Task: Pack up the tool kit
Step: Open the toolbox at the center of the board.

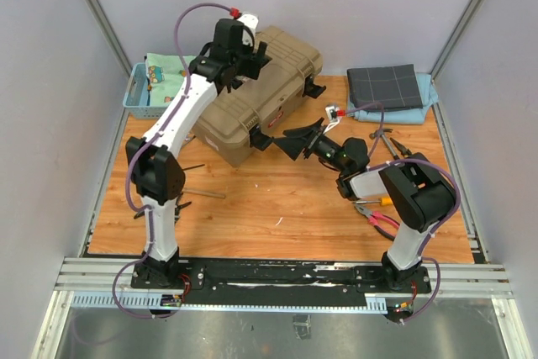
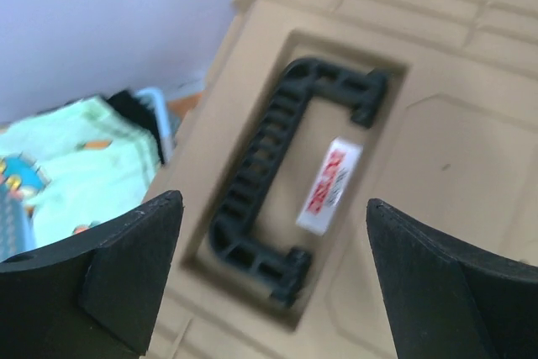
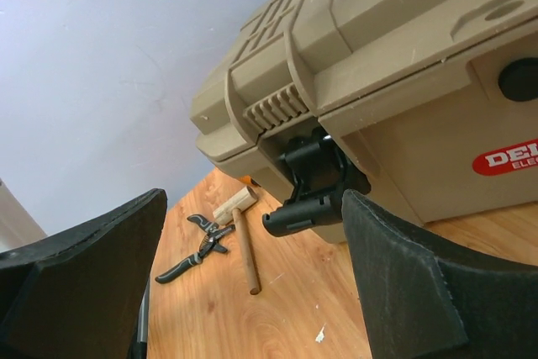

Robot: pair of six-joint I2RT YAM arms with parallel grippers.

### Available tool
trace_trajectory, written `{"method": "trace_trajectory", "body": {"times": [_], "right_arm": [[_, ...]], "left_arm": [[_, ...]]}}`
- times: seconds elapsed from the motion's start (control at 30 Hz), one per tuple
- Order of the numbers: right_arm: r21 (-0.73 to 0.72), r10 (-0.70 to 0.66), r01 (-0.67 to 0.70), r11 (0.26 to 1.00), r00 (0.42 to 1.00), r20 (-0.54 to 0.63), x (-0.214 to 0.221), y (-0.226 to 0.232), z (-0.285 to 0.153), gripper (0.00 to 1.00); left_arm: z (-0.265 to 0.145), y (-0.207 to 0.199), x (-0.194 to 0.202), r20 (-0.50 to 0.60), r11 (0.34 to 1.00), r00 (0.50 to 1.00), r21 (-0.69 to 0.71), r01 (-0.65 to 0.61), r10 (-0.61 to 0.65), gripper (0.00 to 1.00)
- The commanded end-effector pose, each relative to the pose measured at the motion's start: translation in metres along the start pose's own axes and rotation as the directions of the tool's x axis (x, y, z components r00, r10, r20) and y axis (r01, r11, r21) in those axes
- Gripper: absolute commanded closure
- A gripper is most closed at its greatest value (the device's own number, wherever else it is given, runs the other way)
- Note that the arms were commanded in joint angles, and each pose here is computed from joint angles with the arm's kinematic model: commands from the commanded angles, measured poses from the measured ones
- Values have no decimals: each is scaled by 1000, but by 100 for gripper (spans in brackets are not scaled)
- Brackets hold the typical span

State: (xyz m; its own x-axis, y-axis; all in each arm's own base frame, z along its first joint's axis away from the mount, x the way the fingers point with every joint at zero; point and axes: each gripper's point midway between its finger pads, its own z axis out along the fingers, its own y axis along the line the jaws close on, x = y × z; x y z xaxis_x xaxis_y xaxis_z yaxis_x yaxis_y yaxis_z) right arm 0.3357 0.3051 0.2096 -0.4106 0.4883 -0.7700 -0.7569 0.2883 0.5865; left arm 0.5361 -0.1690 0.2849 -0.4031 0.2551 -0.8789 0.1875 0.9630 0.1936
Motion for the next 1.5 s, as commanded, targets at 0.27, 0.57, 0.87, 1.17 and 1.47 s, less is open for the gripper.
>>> {"method": "trace_trajectory", "body": {"times": [0.27,0.57,0.87,1.17,1.47], "right_arm": [[10,-79,79,997,994,73,-31,4,-29,13],[69,-75,69,995,993,94,-42,-15,-45,14],[88,-71,62,994,993,96,-41,-17,-54,13],[136,-65,49,989,991,116,-48,-31,-64,14],[194,-58,26,981,986,159,-65,-54,-64,15]], "left_arm": [[38,-50,21,-87,984,996,175,-15,31,9],[21,-61,23,-64,977,993,194,-85,99,9],[19,-77,31,-100,956,988,280,-86,118,11],[14,-94,58,-161,928,980,369,-51,118,9],[13,-107,88,-229,914,965,406,-23,126,9]]}}
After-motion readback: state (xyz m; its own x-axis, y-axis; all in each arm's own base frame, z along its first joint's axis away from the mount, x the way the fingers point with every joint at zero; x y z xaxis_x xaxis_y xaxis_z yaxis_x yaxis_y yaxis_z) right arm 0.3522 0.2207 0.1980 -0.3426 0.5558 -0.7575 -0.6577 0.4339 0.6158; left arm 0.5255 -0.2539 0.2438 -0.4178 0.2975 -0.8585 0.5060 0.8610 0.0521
